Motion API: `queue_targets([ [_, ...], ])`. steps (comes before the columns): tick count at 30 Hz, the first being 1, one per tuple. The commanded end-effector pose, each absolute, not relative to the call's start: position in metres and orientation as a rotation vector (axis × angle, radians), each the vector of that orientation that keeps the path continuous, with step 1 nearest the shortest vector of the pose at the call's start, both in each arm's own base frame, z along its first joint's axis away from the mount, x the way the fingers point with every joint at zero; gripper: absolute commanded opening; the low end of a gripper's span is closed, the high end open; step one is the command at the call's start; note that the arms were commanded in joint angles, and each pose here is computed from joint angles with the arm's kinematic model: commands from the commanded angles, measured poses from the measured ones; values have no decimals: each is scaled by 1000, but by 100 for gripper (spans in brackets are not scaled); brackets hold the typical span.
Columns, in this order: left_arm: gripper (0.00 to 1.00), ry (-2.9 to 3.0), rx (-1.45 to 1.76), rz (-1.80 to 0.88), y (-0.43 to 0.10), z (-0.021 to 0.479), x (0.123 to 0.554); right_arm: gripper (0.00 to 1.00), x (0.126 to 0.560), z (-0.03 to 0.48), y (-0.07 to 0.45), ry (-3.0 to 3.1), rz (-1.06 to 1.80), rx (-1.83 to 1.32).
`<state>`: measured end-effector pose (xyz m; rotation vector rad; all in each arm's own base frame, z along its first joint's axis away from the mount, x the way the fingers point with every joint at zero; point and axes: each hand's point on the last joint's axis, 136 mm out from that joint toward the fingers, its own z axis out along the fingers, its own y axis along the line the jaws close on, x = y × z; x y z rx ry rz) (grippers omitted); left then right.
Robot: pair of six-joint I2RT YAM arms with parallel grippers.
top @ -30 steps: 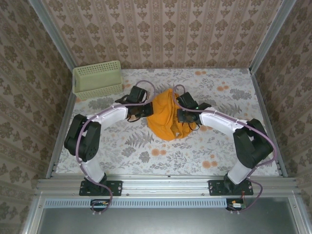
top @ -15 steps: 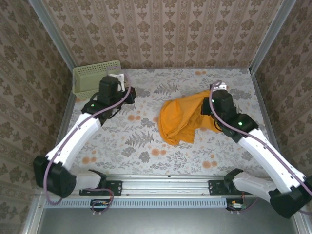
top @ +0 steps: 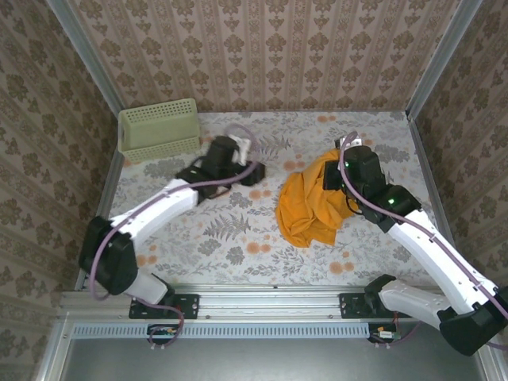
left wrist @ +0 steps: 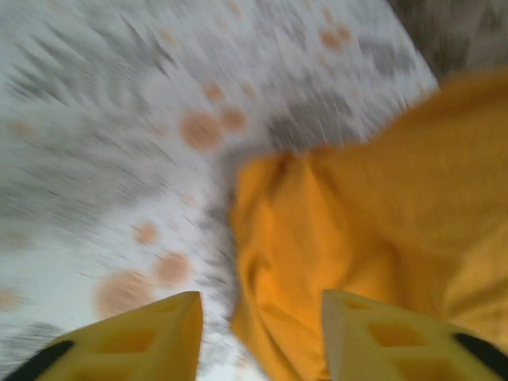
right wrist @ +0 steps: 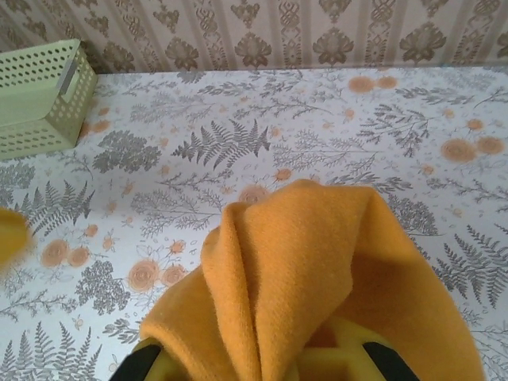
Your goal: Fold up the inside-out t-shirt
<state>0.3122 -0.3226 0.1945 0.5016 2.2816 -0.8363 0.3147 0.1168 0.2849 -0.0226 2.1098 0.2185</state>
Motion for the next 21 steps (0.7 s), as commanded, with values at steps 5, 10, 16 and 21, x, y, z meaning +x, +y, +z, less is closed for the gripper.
queue_targets([
  [5,76,2151,914,-949,-410,154,238,4,313,332,122,2030,321,13],
  [10,82,2192,926,-947,-418,121,236,4,308,344,119,2023,329,23],
  [16,77,2222,955,-923,-427,99,233,4,306,351,112,2022,302,55],
  [21,27,2289,831,-811,-403,92,267,3,304,359,87,2018,176,135],
])
